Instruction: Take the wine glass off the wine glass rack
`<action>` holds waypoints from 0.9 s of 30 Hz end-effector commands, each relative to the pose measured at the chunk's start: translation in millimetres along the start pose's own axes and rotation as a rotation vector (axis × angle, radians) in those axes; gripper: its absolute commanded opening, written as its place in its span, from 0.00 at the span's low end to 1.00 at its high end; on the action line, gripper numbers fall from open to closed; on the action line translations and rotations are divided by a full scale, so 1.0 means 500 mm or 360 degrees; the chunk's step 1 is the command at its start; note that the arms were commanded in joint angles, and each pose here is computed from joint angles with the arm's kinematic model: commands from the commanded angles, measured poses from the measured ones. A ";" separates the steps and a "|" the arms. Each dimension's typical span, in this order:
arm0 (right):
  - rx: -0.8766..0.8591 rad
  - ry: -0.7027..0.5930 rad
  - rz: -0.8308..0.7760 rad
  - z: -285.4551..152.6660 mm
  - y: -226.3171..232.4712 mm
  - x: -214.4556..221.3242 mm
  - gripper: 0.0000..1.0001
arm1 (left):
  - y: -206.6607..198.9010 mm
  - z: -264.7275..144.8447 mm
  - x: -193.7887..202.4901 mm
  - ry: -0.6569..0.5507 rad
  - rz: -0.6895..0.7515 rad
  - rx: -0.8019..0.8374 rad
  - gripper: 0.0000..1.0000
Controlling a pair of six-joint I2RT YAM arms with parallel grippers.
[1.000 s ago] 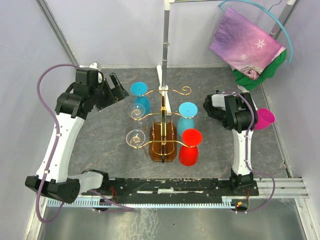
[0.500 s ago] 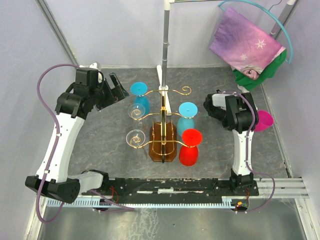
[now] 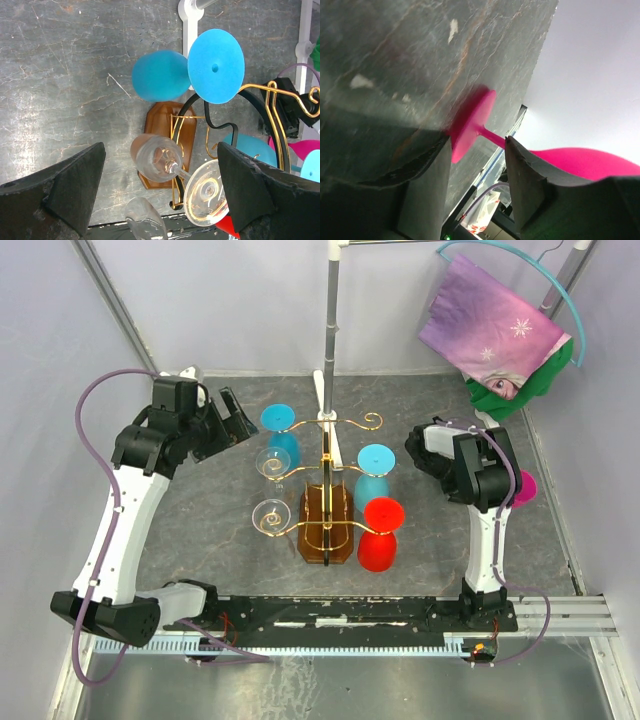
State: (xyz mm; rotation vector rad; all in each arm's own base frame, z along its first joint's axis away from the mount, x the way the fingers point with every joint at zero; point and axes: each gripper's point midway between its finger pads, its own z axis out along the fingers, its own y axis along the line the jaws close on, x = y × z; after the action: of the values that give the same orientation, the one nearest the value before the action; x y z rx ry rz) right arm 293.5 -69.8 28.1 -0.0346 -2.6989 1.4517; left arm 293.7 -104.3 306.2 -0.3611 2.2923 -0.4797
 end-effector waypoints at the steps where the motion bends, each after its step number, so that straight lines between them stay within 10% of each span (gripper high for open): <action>1: -0.0278 -0.0071 0.0111 -0.045 0.041 -0.021 0.56 | -0.006 -0.005 -0.013 -0.0066 0.0059 0.0036 0.99; 19: -0.0906 -0.0256 0.0201 -0.184 0.061 -0.053 0.81 | -0.002 -0.008 -0.010 -0.0069 0.0060 0.0030 0.99; 23: -0.1278 -0.0462 0.0301 -0.289 0.047 -0.087 1.00 | -0.003 -0.004 -0.010 -0.0066 0.0059 0.0032 0.99; 27: -0.1482 -0.0630 0.0401 -0.376 -0.001 -0.121 0.88 | -0.008 0.000 -0.008 -0.0057 0.0046 0.0053 0.99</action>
State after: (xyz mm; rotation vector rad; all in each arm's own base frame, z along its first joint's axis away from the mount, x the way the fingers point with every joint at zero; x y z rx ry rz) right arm 330.2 44.0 68.7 -0.1364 -3.2919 0.4575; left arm 290.9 -103.0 297.0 -0.3669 2.3126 -0.4681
